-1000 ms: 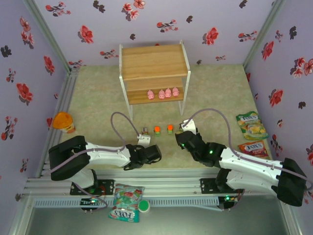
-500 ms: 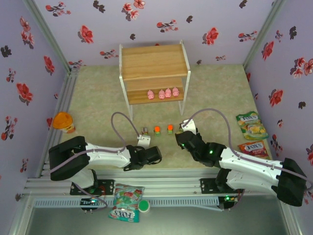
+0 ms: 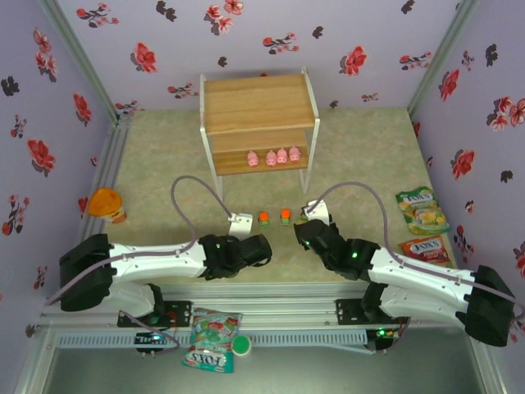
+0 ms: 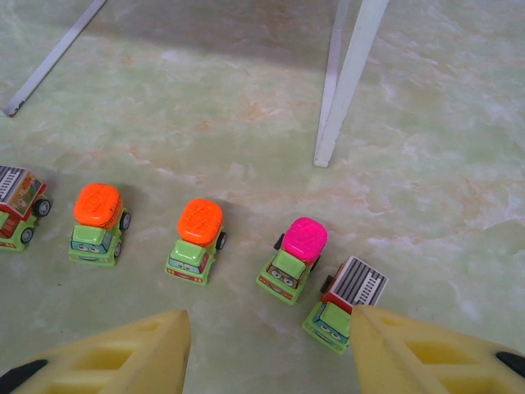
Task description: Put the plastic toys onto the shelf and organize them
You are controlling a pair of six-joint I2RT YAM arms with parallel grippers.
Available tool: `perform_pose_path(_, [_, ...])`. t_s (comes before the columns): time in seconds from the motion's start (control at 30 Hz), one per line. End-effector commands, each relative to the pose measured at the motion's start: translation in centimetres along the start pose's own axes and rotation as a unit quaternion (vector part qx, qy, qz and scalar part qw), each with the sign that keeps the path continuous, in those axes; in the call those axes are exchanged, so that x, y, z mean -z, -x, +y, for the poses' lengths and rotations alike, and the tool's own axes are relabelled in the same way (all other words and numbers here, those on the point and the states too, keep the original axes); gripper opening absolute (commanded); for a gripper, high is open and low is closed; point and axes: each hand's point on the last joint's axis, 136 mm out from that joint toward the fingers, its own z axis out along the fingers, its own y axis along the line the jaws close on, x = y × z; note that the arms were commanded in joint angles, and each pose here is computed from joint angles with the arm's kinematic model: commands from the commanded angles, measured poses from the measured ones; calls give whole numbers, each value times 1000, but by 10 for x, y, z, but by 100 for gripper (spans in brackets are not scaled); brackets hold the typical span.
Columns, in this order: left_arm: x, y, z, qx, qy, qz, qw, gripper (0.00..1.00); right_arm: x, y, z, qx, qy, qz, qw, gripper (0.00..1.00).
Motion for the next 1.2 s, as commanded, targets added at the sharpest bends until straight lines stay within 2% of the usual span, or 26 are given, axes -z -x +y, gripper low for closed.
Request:
perform_pose_path(0.0, [13, 27, 8, -28, 26, -29, 999, 31, 2, 0, -7, -1, -9, -7, 1000, 55])
perform_pose_path(0.27, [16, 68, 13, -31, 34, -52, 998, 32, 5, 3, -10, -5, -13, -15, 1000, 55])
perform_pose_path(1.17, [-23, 186, 39, -1, 88, -133, 987, 33, -2, 5, -7, -5, -13, -18, 1000, 56])
